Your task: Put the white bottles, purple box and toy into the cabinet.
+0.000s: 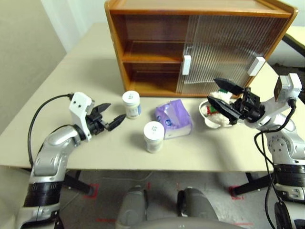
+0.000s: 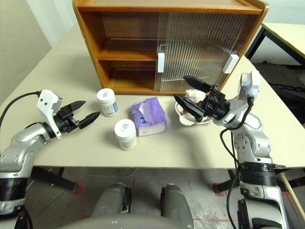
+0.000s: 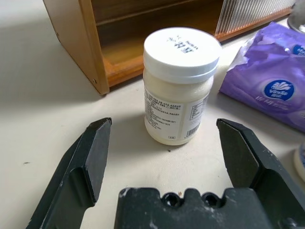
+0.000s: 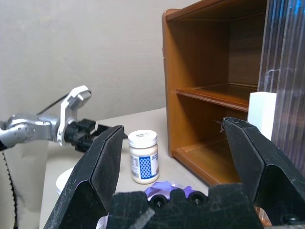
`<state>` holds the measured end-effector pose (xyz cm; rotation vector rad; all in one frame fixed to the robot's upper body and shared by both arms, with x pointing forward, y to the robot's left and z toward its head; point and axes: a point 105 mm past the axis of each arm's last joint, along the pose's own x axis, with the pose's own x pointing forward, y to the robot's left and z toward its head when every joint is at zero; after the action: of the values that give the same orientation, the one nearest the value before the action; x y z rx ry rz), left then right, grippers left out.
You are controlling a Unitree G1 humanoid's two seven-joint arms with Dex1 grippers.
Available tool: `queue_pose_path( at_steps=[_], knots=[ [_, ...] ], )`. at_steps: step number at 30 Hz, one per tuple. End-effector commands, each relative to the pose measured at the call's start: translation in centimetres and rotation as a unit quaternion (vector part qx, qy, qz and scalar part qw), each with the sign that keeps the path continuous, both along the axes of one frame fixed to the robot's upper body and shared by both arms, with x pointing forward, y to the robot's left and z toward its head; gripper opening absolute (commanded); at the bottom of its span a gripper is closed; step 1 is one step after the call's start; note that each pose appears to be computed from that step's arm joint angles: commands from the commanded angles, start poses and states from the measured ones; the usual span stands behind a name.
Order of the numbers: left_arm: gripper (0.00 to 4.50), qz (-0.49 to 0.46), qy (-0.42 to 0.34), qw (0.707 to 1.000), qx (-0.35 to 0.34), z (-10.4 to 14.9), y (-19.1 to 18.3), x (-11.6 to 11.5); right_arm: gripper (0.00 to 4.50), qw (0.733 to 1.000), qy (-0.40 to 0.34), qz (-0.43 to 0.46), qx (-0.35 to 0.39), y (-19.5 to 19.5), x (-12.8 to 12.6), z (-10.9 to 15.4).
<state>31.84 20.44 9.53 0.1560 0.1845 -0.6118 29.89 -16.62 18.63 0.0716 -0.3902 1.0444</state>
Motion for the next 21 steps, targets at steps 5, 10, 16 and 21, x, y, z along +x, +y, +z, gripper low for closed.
queue_pose_path(
  at_steps=[5,10,16,21],
  knots=[
    [4.48,0.009,0.003,0.999,0.037,-2.1,-1.0,1.8,4.5,1.0,-0.006,-0.008,-0.005,-0.3,0.0,0.2],
    [4.48,0.0,0.002,0.999,0.04,-2.6,-1.9,2.5,4.5,1.0,-0.005,-0.008,-0.003,-0.2,0.0,0.1],
    [4.48,-0.026,0.006,0.999,0.037,-3.3,-3.6,3.2,4.5,1.0,-0.004,-0.002,-0.002,0.1,0.0,0.2],
    [4.48,-0.028,0.011,0.999,0.044,-3.8,-4.2,3.9,4.5,1.0,-0.004,-0.004,-0.002,0.1,0.0,0.2]
  ],
)
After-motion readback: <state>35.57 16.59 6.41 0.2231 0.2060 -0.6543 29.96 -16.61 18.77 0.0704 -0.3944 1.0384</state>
